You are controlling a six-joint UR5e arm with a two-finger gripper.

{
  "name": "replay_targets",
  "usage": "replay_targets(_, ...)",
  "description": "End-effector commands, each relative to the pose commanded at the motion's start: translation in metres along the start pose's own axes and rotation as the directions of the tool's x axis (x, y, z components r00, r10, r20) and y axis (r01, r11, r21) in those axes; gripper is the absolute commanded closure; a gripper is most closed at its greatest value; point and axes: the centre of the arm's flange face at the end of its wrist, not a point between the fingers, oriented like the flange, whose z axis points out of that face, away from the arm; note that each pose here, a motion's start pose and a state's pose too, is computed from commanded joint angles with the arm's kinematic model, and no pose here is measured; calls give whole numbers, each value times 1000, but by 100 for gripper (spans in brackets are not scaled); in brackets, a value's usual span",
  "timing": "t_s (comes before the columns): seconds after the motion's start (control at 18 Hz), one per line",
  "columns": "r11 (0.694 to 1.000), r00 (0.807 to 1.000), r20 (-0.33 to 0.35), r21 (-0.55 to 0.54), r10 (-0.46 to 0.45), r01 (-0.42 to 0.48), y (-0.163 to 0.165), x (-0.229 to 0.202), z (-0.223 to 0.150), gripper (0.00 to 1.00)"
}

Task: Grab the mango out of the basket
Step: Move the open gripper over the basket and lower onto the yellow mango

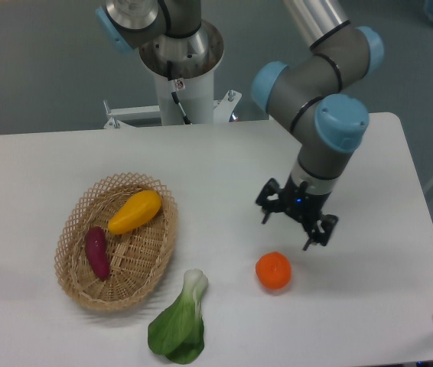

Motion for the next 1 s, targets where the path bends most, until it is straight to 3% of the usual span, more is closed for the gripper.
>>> replay_targets(0.39,999,997,-74,-29,29,-31,-27,83,27,0)
replay_targets(0.83,998,993,-115,-53,22,-28,-65,142,47,0)
replay_targets(1.0,995,986,-162,-89,27,-42,-64,176,72,0)
